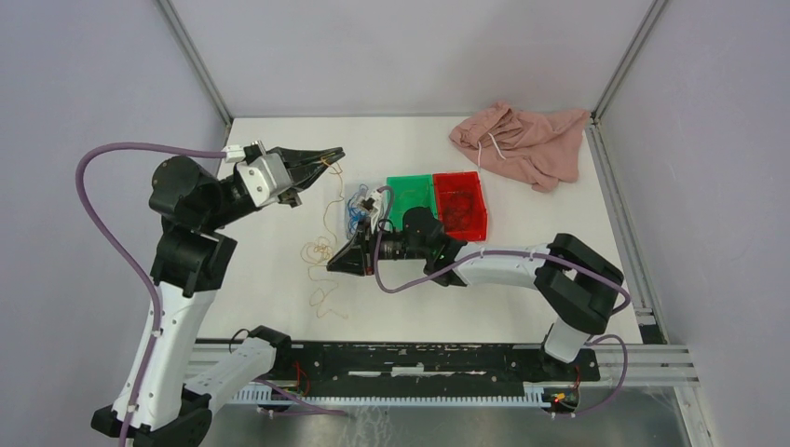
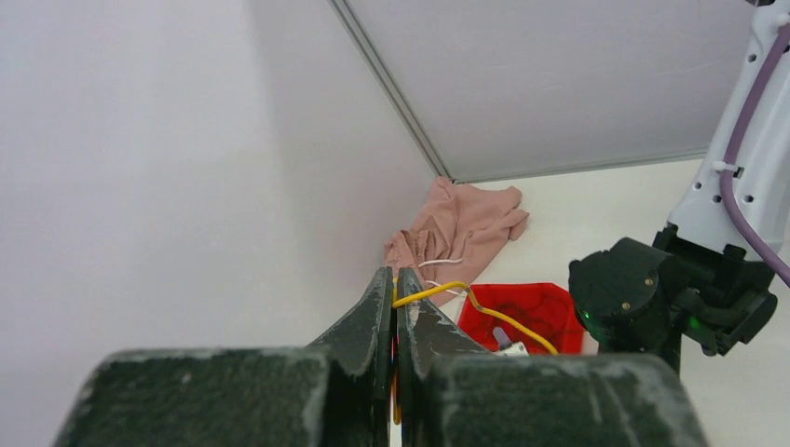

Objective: Untangle the cables

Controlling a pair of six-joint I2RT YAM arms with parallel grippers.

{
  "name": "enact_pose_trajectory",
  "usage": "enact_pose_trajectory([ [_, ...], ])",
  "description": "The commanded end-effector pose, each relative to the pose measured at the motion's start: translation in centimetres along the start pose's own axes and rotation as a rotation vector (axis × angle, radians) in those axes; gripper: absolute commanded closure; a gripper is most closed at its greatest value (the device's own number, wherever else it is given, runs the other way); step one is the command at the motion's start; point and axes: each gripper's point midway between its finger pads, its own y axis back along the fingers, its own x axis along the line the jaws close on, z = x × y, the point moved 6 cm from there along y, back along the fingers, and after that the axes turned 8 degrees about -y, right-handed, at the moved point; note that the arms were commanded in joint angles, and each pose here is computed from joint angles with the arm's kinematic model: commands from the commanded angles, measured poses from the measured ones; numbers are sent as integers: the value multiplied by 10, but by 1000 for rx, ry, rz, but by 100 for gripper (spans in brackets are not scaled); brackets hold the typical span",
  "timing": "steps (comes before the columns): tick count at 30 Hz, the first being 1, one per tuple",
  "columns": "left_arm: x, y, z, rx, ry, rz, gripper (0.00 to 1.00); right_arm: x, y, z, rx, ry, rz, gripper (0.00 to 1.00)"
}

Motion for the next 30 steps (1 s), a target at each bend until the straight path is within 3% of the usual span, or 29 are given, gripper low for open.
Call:
enact_pose_trajectory([
  [1, 13, 2, 24, -52, -98, 34, 97, 6, -8, -6, 3, 28, 26, 78],
  [5, 11, 3, 21, -43, -91, 32, 97, 11, -6, -1, -7, 38, 15, 73],
  [12, 5, 7, 16, -26, -105, 32, 97, 33, 42, 20, -41, 245, -140, 44],
  [17, 3, 6, 14, -28, -102, 23, 97, 54, 78, 29, -55, 343, -197, 33],
  [23, 3, 6, 11, -28, -93, 21, 97, 67, 99, 42, -111, 410, -250, 30],
  [30, -1, 6, 6, -18, -79, 19, 97, 94, 92, 71, -168, 438, -171, 31],
])
